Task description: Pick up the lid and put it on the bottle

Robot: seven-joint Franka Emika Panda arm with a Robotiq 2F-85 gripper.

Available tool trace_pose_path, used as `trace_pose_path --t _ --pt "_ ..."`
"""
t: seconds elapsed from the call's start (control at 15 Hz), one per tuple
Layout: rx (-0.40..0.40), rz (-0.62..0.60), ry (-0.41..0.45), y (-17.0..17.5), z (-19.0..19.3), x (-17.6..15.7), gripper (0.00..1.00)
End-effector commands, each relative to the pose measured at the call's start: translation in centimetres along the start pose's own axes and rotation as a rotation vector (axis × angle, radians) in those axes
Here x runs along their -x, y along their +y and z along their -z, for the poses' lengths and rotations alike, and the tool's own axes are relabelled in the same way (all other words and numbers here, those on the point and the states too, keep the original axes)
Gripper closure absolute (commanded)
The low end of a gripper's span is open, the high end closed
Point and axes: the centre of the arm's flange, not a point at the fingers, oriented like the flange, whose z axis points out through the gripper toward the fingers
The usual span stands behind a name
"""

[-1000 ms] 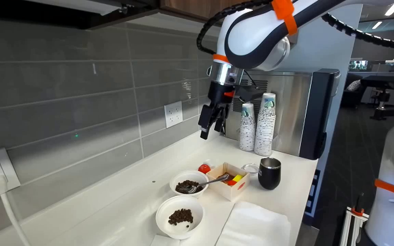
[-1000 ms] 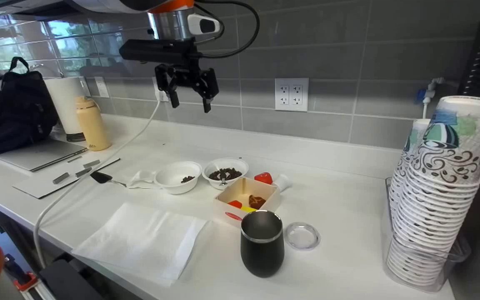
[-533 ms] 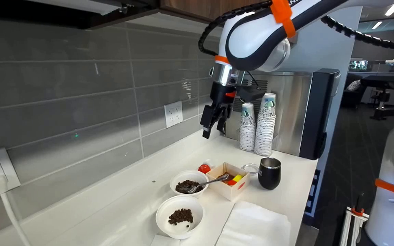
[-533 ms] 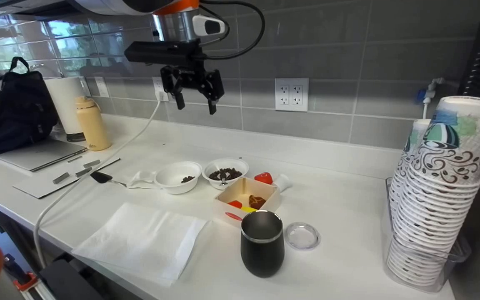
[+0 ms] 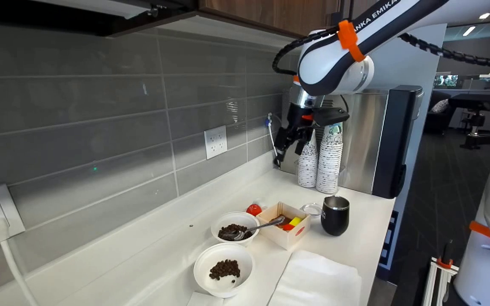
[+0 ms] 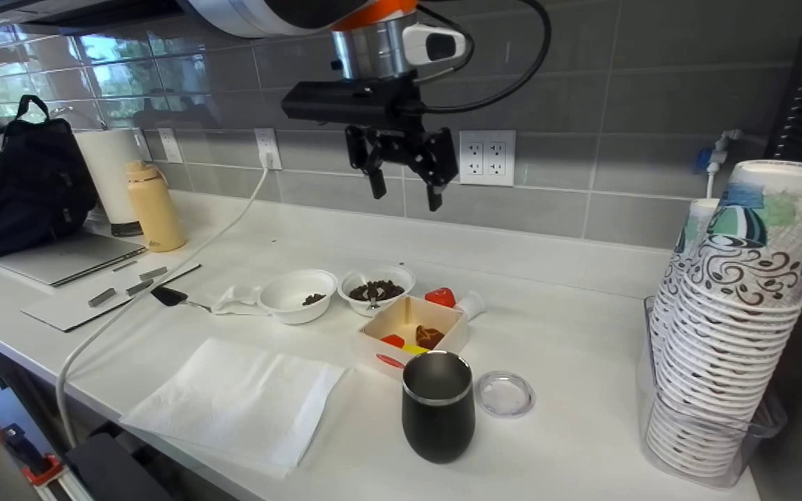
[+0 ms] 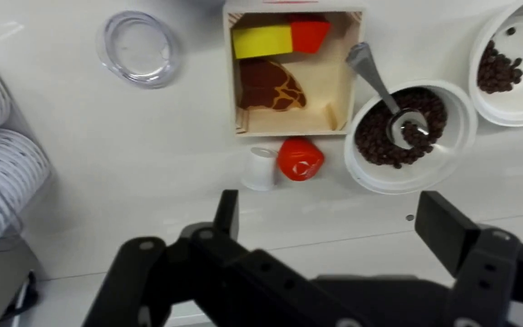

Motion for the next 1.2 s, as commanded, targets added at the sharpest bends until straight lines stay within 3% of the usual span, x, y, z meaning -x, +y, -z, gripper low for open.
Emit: trace_pose_path --t 0.0,0.33,1.13 --pt "0.047 -0.088 0.008 5.3 -2.2 0.3 0.00" --pt "0.059 -0.192 -0.045 9.7 -6.2 0.5 0.00" --pt "0.109 -0.287 -0.175 12.3 -16.2 0.3 0.00"
